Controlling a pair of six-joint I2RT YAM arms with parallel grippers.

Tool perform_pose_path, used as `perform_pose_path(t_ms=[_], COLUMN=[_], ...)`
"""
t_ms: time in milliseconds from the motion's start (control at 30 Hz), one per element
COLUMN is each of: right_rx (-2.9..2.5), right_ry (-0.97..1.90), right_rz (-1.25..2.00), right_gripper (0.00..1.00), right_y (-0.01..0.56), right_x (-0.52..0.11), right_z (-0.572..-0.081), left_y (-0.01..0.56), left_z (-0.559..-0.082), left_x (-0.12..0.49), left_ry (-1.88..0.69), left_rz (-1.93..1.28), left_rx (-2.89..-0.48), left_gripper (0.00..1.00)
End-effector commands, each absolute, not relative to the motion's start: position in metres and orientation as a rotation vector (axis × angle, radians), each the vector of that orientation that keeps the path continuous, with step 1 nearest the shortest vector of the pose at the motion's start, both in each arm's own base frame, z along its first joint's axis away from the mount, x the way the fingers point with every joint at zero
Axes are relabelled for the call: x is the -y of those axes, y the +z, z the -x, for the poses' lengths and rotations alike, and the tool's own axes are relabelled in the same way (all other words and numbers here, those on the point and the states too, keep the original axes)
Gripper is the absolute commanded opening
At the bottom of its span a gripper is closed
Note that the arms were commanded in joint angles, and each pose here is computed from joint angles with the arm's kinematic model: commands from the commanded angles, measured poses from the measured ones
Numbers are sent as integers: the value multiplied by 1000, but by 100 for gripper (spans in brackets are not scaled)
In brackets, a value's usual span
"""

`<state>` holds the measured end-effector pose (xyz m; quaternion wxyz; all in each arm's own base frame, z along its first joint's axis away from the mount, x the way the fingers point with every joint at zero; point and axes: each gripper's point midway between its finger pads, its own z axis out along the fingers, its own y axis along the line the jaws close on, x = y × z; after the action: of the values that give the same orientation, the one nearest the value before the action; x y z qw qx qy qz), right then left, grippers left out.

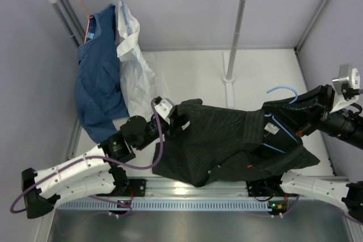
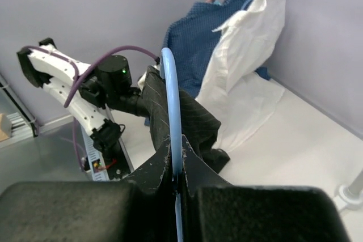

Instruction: Place the shirt on the hanger

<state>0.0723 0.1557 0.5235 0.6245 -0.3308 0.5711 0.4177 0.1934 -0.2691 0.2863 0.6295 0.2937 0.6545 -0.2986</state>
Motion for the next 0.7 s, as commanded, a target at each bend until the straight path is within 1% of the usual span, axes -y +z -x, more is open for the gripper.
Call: perform_pose_path(t_ms=[0, 33, 67, 133, 233, 400, 567, 667], right_rx=[-1350, -1360, -1368, -1384, -1353, -1338, -1328, -1330], right_ry=[879, 815, 787, 729, 733, 721, 715, 719], right_rz=[711, 642, 610, 528, 484, 447, 423, 428], right_gripper=[0, 0, 0, 0, 0, 0, 0, 0], right_y=[517, 517, 515, 513, 517, 519, 517, 515], right_x=[-145, -132, -127, -111, -100, -93, -83, -84], right_z=[-84, -94, -99, -108, -105, -107, -104, -104], left_y=[331, 325, 319, 302, 277, 255, 233, 235], left_z=[-226, -233, -243, -248, -251, -247, -253, -253], left_x=[238, 227, 206, 189, 171, 182, 181, 188], left_ry=[-561, -518, -418, -332, -267, -353, -294, -323], left_rz=[-372, -288, -180, -112, -38, -11, 12, 7], left_rx=[-1457, -1494, -1526, -1584, -1652, -1716, -1779, -1784], left_gripper=[0, 0, 0, 0, 0, 0, 0, 0])
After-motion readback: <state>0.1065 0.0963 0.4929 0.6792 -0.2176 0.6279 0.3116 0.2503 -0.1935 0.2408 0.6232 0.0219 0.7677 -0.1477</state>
